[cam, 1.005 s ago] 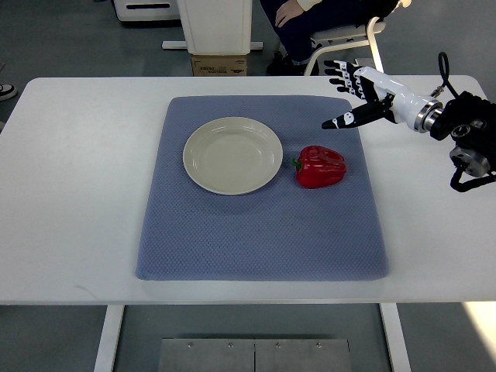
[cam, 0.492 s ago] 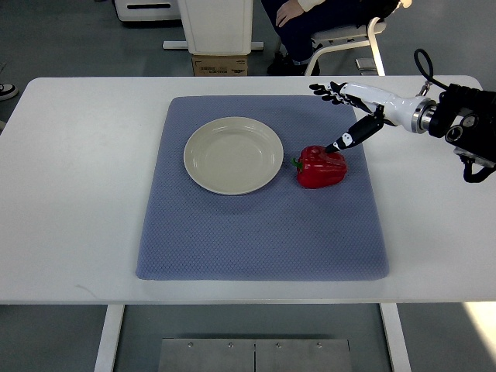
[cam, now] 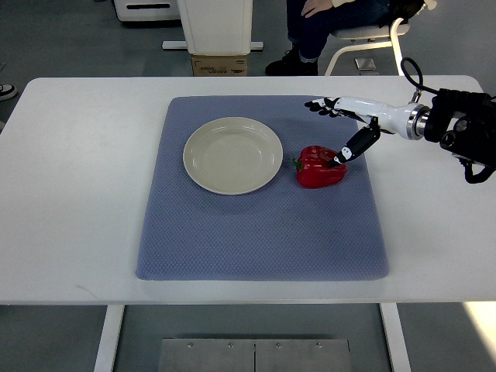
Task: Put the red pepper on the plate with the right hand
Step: 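Lower the right hand and close its fingers around the red pepper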
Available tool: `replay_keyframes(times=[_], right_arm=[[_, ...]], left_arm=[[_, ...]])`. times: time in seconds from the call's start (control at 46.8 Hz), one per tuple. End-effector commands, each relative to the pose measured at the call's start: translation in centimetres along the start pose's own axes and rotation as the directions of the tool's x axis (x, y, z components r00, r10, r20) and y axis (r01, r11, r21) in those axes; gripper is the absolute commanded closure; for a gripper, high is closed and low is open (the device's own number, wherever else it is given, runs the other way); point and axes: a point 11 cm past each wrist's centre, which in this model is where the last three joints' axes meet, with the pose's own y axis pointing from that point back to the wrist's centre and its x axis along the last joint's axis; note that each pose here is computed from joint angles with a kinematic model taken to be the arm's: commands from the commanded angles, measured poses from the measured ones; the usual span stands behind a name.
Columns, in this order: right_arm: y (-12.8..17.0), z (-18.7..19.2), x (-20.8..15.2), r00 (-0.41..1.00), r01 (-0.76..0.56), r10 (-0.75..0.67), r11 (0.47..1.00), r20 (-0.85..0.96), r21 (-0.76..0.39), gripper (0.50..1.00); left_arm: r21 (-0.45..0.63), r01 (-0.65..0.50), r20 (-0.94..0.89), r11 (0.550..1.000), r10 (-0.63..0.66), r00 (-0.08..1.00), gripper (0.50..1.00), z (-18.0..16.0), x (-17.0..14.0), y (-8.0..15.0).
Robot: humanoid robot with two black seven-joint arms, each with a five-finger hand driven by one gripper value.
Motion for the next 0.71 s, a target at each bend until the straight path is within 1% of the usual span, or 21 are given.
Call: replay_keyframes(times=[0.0, 0.15, 0.235, 0.321, 0.428, 0.684], right_arm=[[-0.5, -0.3, -0.5, 1.000, 0.018, -0.018, 1.000, -0.012, 0.001, 0.500], [-1.0, -0.9, -0.9, 0.999, 0.035, -0.035, 0.999, -0.034, 0.006, 0.500], [-1.0, -0.5, -1.3, 0.997, 0.054, -0.055, 0.998, -0.057, -0.010, 0.500], [-1.1, -0.4, -1.2, 0.994, 0.045, -0.048, 0.999, -0.101, -0.027, 0.500], [-1.6, -0.3, -2.0, 0.989, 0.049, -0.053, 0.998, -0.136, -0.036, 0.500], [-1.8, 0.3, -2.5, 0.986, 0.054, -0.061, 0.997, -0.154, -0.052, 0.500]], left_arm=[[0.000, 0.000, 0.000, 1.000, 0.000, 1.000, 0.500, 0.0, 0.0, 0.0], [0.000, 0.000, 0.002, 1.000, 0.000, 1.000, 0.500, 0.0, 0.0, 0.0], [0.000, 0.000, 0.002, 1.000, 0.000, 1.000, 0.500, 0.0, 0.0, 0.0], [0.000, 0.000, 0.000, 1.000, 0.000, 1.000, 0.500, 0.0, 0.0, 0.0], [0.000, 0.002, 0.000, 1.000, -0.002, 1.000, 0.500, 0.0, 0.0, 0.0], [0.000, 0.000, 0.000, 1.000, 0.000, 1.000, 0.500, 0.0, 0.0, 0.0]])
